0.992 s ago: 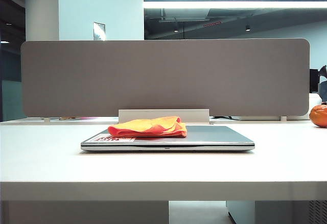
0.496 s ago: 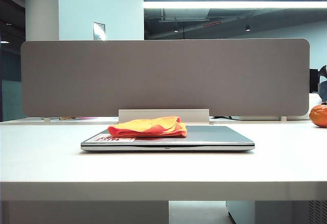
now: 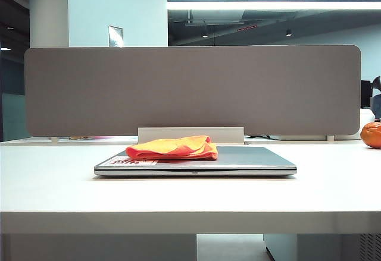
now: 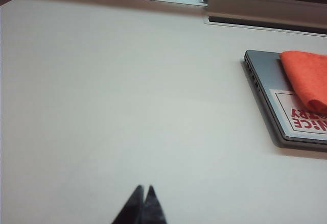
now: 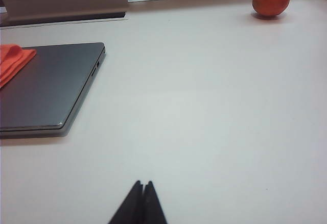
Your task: Pick up the orange rag and put it over the laptop.
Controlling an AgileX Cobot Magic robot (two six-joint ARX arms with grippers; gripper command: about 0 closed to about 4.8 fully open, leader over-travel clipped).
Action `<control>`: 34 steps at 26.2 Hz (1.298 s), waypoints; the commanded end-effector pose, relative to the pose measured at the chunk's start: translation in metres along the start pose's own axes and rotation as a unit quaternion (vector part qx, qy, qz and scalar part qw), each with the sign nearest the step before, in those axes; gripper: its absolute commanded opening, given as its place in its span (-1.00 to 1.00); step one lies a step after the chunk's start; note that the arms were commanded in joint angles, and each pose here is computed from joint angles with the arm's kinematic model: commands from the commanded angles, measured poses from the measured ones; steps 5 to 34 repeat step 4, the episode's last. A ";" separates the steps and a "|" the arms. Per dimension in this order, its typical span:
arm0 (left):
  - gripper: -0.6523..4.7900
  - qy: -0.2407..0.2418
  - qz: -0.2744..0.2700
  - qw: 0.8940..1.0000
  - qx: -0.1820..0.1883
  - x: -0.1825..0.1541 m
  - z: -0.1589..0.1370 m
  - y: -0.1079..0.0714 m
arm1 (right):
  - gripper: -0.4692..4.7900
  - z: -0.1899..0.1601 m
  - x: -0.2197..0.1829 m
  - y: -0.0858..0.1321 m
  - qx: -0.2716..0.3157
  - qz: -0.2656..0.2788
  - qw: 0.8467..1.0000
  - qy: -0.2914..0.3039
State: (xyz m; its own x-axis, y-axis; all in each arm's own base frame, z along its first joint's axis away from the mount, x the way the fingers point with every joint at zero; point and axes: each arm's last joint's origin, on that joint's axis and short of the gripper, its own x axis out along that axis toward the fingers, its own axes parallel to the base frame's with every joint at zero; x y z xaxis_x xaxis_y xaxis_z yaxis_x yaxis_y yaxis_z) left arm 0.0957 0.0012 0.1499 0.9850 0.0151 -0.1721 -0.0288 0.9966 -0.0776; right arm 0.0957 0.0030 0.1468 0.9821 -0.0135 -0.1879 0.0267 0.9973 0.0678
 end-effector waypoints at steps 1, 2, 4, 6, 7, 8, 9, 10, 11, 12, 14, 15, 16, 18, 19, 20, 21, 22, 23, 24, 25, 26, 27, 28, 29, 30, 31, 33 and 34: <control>-0.78 0.004 -0.001 1.000 -0.002 0.000 -0.002 0.000 | -0.84 0.000 0.000 0.000 -0.001 0.001 1.000 -0.005; -0.78 0.004 -0.001 1.000 -0.002 0.000 -0.002 0.000 | -0.84 0.000 0.000 0.000 -0.001 0.001 1.000 -0.005; -0.78 0.004 -0.001 1.000 -0.002 0.000 -0.002 0.000 | -0.84 0.000 0.000 0.000 -0.001 0.001 1.000 -0.005; -0.78 0.004 -0.001 1.000 -0.002 0.000 -0.002 0.000 | -0.84 0.000 0.000 0.000 -0.001 0.001 1.000 -0.005; -0.78 0.004 -0.001 1.000 -0.002 0.000 -0.002 0.000 | -0.84 0.000 0.000 0.000 -0.001 0.001 1.000 -0.005; -0.78 0.004 -0.001 1.000 -0.002 0.000 -0.002 0.000 | -0.84 0.000 0.000 0.000 -0.001 0.001 1.000 -0.005; -0.78 0.004 -0.001 1.000 -0.002 0.000 -0.002 0.000 | -0.84 0.000 0.000 0.000 -0.001 0.001 1.000 -0.005; -0.78 0.004 -0.001 1.000 -0.002 0.000 -0.002 0.000 | -0.84 0.000 0.000 0.000 -0.001 0.001 1.000 -0.005; -0.78 0.004 -0.001 1.000 -0.002 0.000 -0.002 0.000 | -0.84 0.000 0.000 0.000 -0.001 0.001 1.000 -0.005; -0.78 0.004 -0.001 1.000 -0.002 0.000 -0.002 0.000 | -0.84 0.000 0.000 0.000 -0.001 0.001 1.000 -0.005; -0.78 0.004 -0.001 1.000 -0.002 0.000 -0.002 0.000 | -0.84 0.000 0.000 0.000 -0.001 0.001 1.000 -0.005; -0.78 0.004 -0.001 1.000 -0.002 0.000 -0.002 0.000 | -0.84 0.000 0.000 0.000 -0.001 0.001 1.000 -0.005; -0.78 0.004 -0.001 1.000 -0.002 0.000 -0.002 0.000 | -0.84 0.000 0.000 0.000 -0.001 0.001 1.000 -0.005; -0.78 0.004 -0.001 1.000 -0.002 0.000 -0.002 0.000 | -0.84 0.000 0.000 0.000 -0.001 0.001 1.000 -0.005; -0.78 0.004 -0.001 1.000 -0.002 0.000 -0.002 0.000 | -0.84 0.000 0.000 0.000 -0.001 0.001 1.000 -0.005; -0.78 0.004 -0.001 1.000 -0.002 0.000 -0.002 0.000 | -0.84 0.000 0.000 0.000 -0.001 0.001 1.000 -0.005; -0.78 0.004 -0.001 1.000 -0.002 0.000 -0.002 0.000 | -0.84 0.000 0.000 0.000 -0.001 0.001 1.000 -0.005; -0.78 0.004 -0.001 1.000 -0.002 0.000 -0.002 0.000 | -0.84 0.000 0.000 0.000 -0.001 0.001 1.000 -0.005; -0.78 0.004 -0.001 1.000 -0.002 0.000 -0.002 0.000 | -0.84 0.000 0.000 0.000 -0.001 0.001 1.000 -0.005; -0.78 0.004 -0.001 1.000 -0.002 0.000 -0.002 0.000 | -0.84 0.000 0.000 0.000 -0.001 0.001 1.000 -0.005; -0.78 0.004 -0.001 1.000 -0.002 0.000 -0.002 0.000 | -0.84 0.000 0.000 0.000 -0.001 0.001 1.000 -0.005; -0.78 0.004 -0.001 1.000 -0.002 0.000 -0.002 0.000 | -0.84 0.000 0.000 0.000 -0.001 0.001 1.000 -0.005; -0.78 0.004 -0.001 1.000 -0.002 0.000 -0.002 0.000 | -0.84 0.000 0.000 0.000 -0.001 0.001 1.000 -0.005; -0.78 0.004 -0.001 1.000 -0.002 0.000 -0.002 0.000 | -0.84 0.000 0.000 0.000 -0.001 0.001 1.000 -0.005; -0.78 0.004 -0.001 1.000 -0.002 0.000 -0.002 0.000 | -0.84 0.000 0.000 0.000 -0.001 0.001 1.000 -0.005; -0.78 0.004 -0.001 1.000 -0.002 0.000 -0.002 0.000 | -0.84 0.000 0.000 0.000 -0.001 0.001 1.000 -0.005; -0.78 0.004 -0.001 1.000 -0.002 0.000 -0.002 0.000 | -0.84 0.000 0.000 0.000 -0.001 0.001 1.000 -0.005; -0.78 0.004 -0.001 1.000 -0.002 0.000 -0.002 0.000 | -0.84 0.000 0.000 0.000 -0.001 0.001 1.000 -0.005; -0.78 0.004 -0.001 1.000 -0.002 0.000 -0.002 0.000 | -0.84 0.000 0.000 0.000 -0.001 0.001 1.000 -0.005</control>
